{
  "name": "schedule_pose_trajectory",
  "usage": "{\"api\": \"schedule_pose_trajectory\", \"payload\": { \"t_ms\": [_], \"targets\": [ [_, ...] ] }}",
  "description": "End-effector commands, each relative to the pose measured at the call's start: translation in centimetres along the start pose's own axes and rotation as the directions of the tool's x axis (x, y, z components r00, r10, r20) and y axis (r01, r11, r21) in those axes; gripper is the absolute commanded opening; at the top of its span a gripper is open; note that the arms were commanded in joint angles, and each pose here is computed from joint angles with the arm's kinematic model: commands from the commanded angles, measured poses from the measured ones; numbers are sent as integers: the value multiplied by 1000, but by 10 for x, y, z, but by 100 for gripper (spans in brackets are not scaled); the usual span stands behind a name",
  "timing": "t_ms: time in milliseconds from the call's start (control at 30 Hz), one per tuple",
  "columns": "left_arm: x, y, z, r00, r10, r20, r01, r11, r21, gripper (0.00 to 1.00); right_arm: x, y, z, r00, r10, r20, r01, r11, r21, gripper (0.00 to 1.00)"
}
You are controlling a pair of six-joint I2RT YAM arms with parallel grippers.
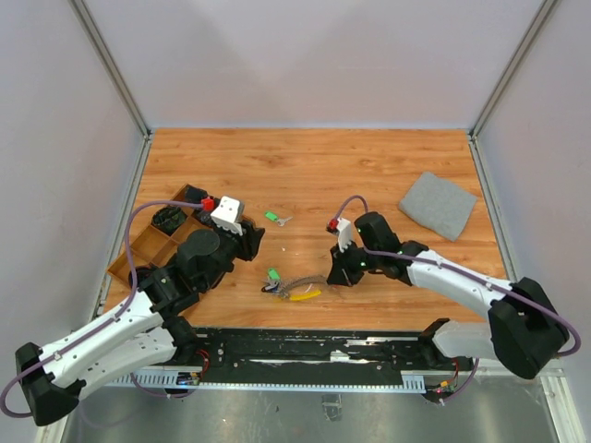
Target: Put the keys on the keyring
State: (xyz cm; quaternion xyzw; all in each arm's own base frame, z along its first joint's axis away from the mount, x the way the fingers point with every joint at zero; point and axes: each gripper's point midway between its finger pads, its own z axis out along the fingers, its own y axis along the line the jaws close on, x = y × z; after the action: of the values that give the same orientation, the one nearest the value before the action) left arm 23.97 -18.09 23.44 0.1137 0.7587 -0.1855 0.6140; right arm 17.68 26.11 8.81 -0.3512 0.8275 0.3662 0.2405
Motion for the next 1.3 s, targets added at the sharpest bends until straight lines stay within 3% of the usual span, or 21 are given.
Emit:
{"api": "schedule_pose_trajectory", "payload": {
  "t_ms": [0,233,300,367,567,700,1267],
  "targets": [
    [-4,-1,3,1000,-17,25,17,1000,0,42,13,-22,-22,1000,-10,0,10,983,186,5],
    [1,-8,8,1000,-8,6,7,999,34,42,55,-39,-60,967,213,-139,-136,895,424,28],
    [5,-14,10,1000,-3,-7,4,998,64,42,65,-41,-69,950,273,-151,-171,862,477,36],
    [11,-24,13,1000,1,-29,2,993,115,43,66,-42,-74,948,297,-115,-204,842,500,38],
    [44,-60,17,992,-23,-126,59,954,292,42,56,-22,-55,940,341,-3,-317,877,362,36],
    [67,-66,18,984,-37,-172,92,941,325,42,56,-10,-36,902,432,-2,-416,868,273,25],
    [162,-119,4,930,65,-363,124,872,474,36,84,-53,-18,763,632,133,-620,659,425,7]
  ]
}}
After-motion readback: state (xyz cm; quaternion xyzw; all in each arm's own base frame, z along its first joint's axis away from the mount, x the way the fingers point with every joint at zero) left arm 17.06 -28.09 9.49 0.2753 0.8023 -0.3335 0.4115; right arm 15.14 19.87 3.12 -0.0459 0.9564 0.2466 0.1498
